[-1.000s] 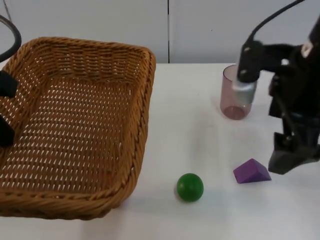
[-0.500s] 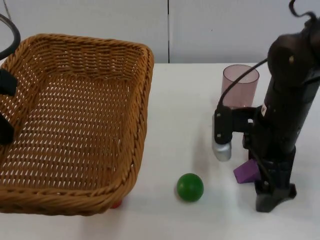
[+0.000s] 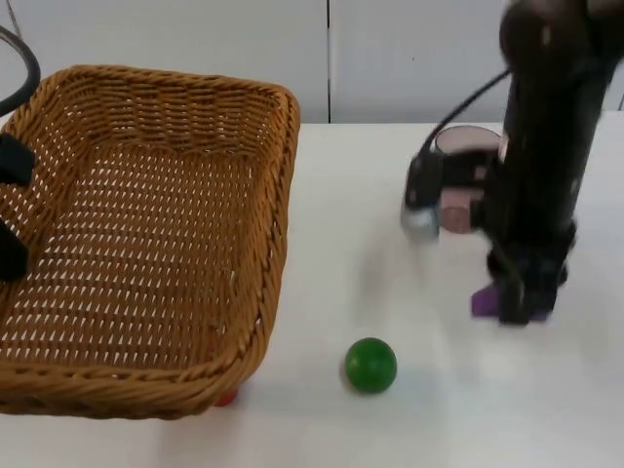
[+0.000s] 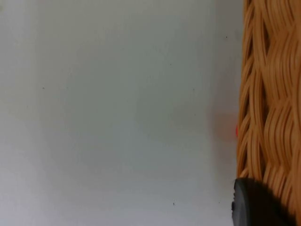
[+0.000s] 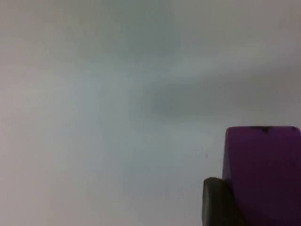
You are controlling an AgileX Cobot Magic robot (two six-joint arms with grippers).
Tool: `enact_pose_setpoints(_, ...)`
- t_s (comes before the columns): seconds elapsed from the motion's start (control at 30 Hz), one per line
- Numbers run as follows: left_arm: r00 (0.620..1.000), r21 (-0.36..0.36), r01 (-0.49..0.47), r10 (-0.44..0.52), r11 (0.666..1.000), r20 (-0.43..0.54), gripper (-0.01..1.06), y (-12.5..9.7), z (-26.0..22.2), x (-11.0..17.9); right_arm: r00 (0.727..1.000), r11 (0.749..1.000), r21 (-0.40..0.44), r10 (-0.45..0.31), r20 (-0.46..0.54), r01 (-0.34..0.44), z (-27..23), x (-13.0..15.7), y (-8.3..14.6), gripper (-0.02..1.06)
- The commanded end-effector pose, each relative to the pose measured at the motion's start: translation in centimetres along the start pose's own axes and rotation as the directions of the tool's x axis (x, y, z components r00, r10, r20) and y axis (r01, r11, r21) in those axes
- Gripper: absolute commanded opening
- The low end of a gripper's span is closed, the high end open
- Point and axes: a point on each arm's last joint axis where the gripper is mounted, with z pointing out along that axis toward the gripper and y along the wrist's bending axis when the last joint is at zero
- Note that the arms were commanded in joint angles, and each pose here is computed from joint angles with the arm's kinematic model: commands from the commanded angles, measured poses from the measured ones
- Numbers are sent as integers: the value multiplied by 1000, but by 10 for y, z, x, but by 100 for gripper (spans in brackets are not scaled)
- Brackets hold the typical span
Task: Pick up the basket with the left hand and place the triangular block into the basket with the right hand.
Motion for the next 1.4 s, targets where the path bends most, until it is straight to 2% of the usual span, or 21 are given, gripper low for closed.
enact_pose_setpoints(0.0,999,16,27,-27,1000,28,0,-2,-3,-2,998,997,-26,68,-14,-68,-36,2,4,0)
enact_pose_setpoints(0.03,999,16,27,-27,1000,28,0,-2,-3,-2,995,995,-6,101,13,-101,-52,2,3,0)
enact_pose_setpoints(0.07,999,16,27,-27,1000,28,0,-2,-3,-2,995,995,-6,101,13,-101,-52,2,3,0)
enact_pose_setpoints(0.17,999,16,27,-27,1000,28,0,-2,-3,-2,966,969,49,237,99,-243,-89,6,6,0)
enact_pose_setpoints(0.23,999,16,27,-27,1000,28,0,-2,-3,-2,958,961,66,258,125,-267,-101,9,9,0)
enact_pose_setpoints(0.33,999,16,27,-27,1000,28,0,-2,-3,-2,910,921,97,350,223,-378,-140,21,21,0)
enact_pose_setpoints(0.37,999,16,27,-27,1000,28,0,-2,-3,-2,910,921,97,350,223,-378,-140,21,21,0)
enact_pose_setpoints(0.47,999,16,27,-27,1000,28,0,-2,-3,-2,831,857,93,458,317,-507,-169,31,31,0)
enact_pose_setpoints(0.53,999,16,27,-27,1000,28,0,-2,-3,-2,785,823,84,499,366,-562,-182,35,35,0)
enact_pose_setpoints(0.6,999,16,27,-27,1000,28,0,-2,-3,-2,775,817,85,502,383,-571,-186,37,37,0)
enact_pose_setpoints(0.77,999,16,27,-27,1000,28,0,-2,-3,-2,763,815,84,495,416,-574,-193,38,39,0)
enact_pose_setpoints(0.8,999,16,27,-27,1000,28,0,-2,-3,-2,756,815,73,495,429,-575,-193,37,39,0)
enact_pose_setpoints(0.9,999,17,27,-27,999,25,0,-2,-3,-1,710,819,24,482,514,-574,-197,26,41,0)
enact_pose_setpoints(0.93,999,17,27,-27,999,25,0,-2,-3,-1,710,819,24,482,514,-574,-197,26,41,0)
enact_pose_setpoints(0.97,999,19,27,-27,999,21,0,-2,-3,-1,697,824,22,464,547,-567,-199,20,42,0)
enact_pose_setpoints(1.07,1000,21,27,-27,999,13,0,-2,-3,0,676,865,60,345,651,-499,-203,-12,56,0)
enact_pose_setpoints(1.1,999,22,28,-28,999,14,0,-2,-3,0,680,881,76,302,668,-466,-201,-25,61,0)
enact_pose_setpoints(1.13,999,22,28,-28,999,14,0,-2,-3,0,680,881,76,302,668,-466,-201,-25,61,0)
enact_pose_setpoints(1.23,999,25,32,-32,999,15,0,-3,-3,0,693,917,88,228,684,-389,-193,-64,75,0)
enact_pose_setpoints(1.27,999,25,32,-32,999,15,0,-3,-3,0,693,917,88,228,684,-389,-193,-64,75,0)
enact_pose_setpoints(1.37,999,30,37,-37,999,16,0,-3,-3,-1,689,936,97,177,703,-339,-183,-103,80,0)
